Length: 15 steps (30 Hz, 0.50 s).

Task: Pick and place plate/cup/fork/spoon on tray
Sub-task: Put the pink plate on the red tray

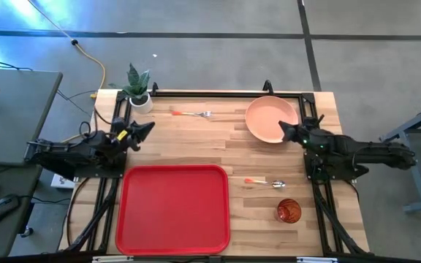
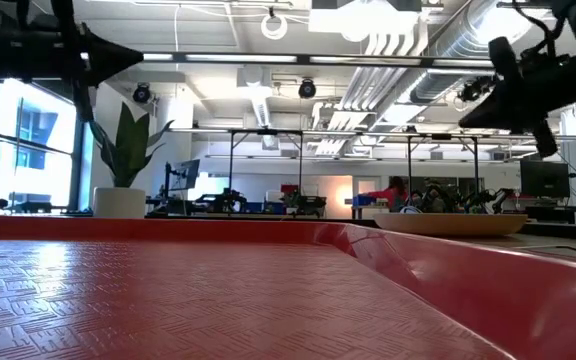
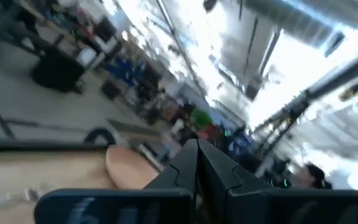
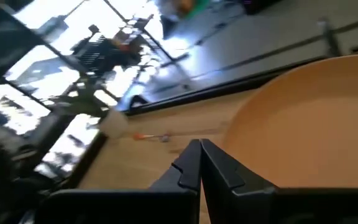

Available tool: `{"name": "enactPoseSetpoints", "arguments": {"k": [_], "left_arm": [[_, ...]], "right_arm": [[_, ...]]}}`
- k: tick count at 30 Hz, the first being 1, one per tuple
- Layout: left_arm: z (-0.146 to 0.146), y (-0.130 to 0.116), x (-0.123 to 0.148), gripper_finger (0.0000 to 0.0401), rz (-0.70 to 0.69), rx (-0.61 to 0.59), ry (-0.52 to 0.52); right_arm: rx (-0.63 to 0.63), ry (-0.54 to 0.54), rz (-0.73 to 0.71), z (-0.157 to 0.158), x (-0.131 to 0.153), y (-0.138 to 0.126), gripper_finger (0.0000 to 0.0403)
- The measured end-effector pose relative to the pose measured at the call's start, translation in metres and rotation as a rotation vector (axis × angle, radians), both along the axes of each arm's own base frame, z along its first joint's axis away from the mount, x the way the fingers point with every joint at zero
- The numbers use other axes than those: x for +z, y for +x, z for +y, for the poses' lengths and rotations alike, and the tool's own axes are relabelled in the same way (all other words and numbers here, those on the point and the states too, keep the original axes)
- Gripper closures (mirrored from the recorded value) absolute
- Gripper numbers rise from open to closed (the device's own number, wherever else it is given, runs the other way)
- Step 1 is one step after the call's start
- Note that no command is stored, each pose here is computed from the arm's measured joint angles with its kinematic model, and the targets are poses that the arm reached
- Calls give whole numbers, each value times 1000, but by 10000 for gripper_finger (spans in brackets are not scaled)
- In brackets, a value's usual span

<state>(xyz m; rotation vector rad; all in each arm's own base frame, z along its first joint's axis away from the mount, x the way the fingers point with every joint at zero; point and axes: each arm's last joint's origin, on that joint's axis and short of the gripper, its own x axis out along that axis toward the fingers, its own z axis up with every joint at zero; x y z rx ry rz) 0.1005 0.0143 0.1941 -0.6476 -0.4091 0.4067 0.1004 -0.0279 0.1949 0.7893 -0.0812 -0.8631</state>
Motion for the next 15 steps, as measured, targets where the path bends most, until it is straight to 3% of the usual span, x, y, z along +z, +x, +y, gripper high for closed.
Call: {"name": "enactPoseSetpoints", "arguments": {"k": [5,9,12,15], "left_arm": [[5,10,-6,383,98,73,-35],[10,19,4,351,129,73,-53],[13,27,13,329,168,95,-37],[18,31,24,314,182,128,-13]], "right_arm": [[-96,47,206,-8,23,12,402],[-206,128,519,-20,41,22,402],[-310,241,738,-34,46,29,402],[-384,404,855,-49,40,36,401]]}}
